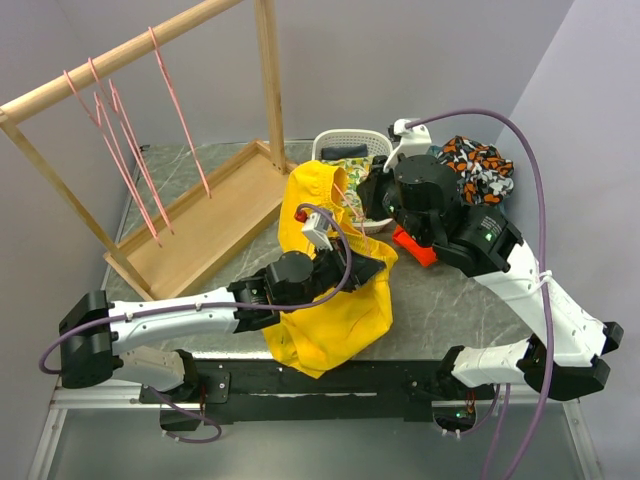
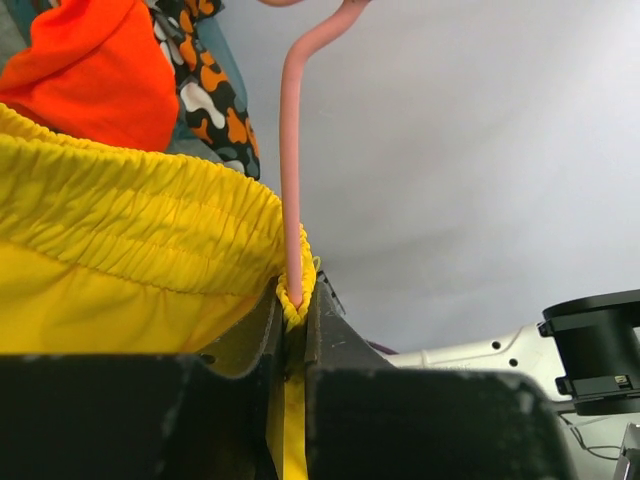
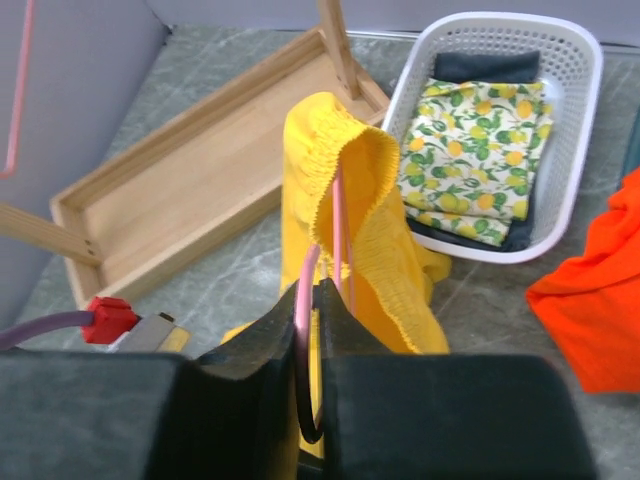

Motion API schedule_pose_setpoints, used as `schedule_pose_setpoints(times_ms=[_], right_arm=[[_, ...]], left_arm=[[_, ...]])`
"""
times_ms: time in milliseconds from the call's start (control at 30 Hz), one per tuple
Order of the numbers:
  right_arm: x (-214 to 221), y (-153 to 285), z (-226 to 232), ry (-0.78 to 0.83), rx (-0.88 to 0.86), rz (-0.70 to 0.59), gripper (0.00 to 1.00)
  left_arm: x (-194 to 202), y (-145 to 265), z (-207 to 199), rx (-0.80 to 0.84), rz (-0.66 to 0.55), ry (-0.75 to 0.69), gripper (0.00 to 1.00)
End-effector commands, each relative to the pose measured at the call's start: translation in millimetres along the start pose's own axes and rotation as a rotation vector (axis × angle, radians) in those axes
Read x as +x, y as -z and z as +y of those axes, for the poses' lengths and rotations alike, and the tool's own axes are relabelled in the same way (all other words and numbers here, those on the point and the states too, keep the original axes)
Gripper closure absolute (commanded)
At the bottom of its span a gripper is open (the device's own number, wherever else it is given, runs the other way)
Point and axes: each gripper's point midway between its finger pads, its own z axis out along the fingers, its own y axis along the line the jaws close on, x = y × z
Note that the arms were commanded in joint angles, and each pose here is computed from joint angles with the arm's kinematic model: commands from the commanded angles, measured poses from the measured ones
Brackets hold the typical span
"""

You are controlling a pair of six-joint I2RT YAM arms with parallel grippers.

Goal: Place the shorts on the hanger

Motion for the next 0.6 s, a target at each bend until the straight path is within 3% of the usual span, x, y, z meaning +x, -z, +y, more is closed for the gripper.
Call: schedule_pose_setpoints(times_ms=[0,200,300,467,567], right_arm=[[-33,16,15,-0.079,-0.083,-0.107,0.7],[-45,26,18,-0.076,-0.111,-0.132,0.31],[-53,37,14,-0.076,-0.12,-0.159,0.17],[-67,61,2,-0.101,-0.122,-0.214,0.02],[-78,82,-6,-0.141,-0.145,-0.279,0.0]], left_arm=[[-48,10,-46,0.158,-0.178,0.06,0.99],[-76,7,-55,0.13,-0.286,0.067,0.99],[-90,4,-57,0.121,-0.324,0.061,0.99],[-121,-3,-64,0.13,-0.361,0.064,0.99],[-139,-5,-65,0.126,-0.376,0.063,0.99]])
